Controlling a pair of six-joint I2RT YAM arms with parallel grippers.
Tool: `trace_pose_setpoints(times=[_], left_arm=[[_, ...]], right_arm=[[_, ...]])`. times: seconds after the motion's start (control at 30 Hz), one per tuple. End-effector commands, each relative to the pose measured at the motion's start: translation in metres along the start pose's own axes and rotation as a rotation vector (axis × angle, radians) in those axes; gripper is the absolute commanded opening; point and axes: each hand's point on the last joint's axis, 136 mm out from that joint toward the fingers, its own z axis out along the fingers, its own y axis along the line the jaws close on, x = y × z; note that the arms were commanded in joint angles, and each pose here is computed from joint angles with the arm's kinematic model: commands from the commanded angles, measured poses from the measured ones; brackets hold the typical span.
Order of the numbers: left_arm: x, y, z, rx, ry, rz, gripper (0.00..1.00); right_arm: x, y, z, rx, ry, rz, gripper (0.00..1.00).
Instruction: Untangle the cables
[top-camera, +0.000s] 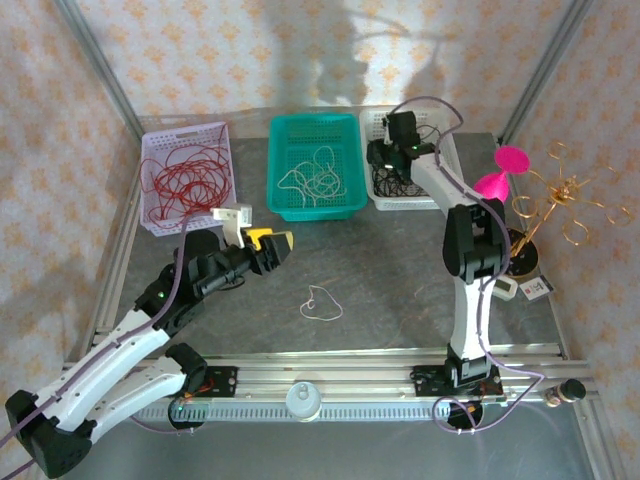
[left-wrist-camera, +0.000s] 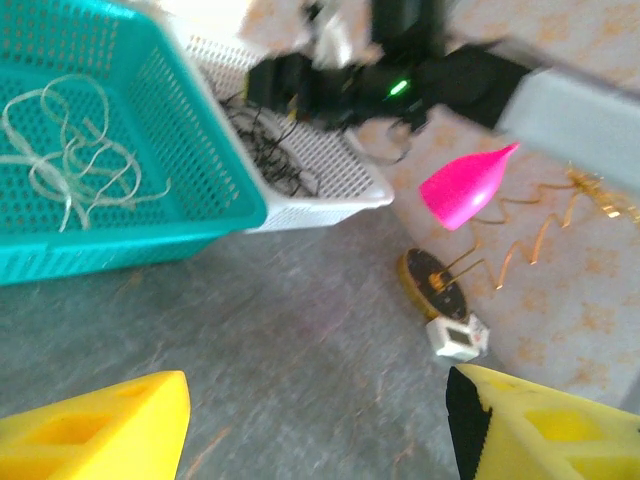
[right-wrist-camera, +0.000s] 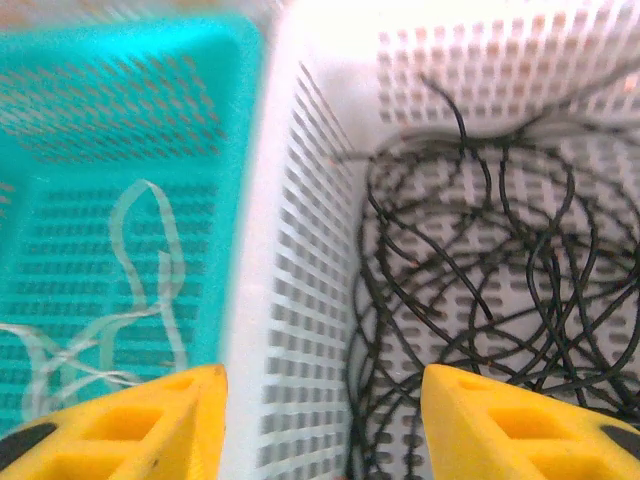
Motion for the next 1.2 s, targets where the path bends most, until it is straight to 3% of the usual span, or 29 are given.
trace_pose_setpoints(times=[0.0, 0.13, 0.23, 0.43, 0.53, 0.63, 0.77, 1.17], left_arm=[[0.023, 0.023, 0.007, -0.074, 0.051, -0.022, 0.66], [0.041, 0.039, 0.012, -0.114, 0.079, -0.056, 0.63], [0.056, 0.049, 0.014, -0.134, 0.11, -0.067, 0.6], [0.078, 0.065, 0.017, -0.169, 0.149, -0.105, 0.58], [0.083, 0.068, 0.02, -0.176, 0.163, -0.102, 0.51], [0.081, 0.066, 0.024, -0.171, 0.165, -0.1, 0.44], [0.078, 0.061, 0.025, -0.159, 0.174, -0.091, 0.45], [0.078, 0.064, 0.011, -0.171, 0.15, -0.093, 0.49]], right_arm=[[-0.03, 0.015, -0.063, 0.01, -0.115, -0.023, 0.55], [-0.008, 0.011, -0.11, 0.01, -0.141, 0.002, 0.54], [0.033, 0.024, -0.141, -0.078, -0.127, -0.013, 0.49], [0.177, 0.069, -0.157, -0.233, 0.11, 0.001, 0.46], [0.25, 0.107, -0.164, -0.333, 0.244, -0.046, 0.46], [0.291, 0.137, -0.173, -0.408, 0.308, -0.114, 0.47], [0.317, 0.164, -0.175, -0.528, 0.36, -0.14, 0.5], [0.358, 0.17, -0.151, -0.473, 0.473, -0.234, 0.42]])
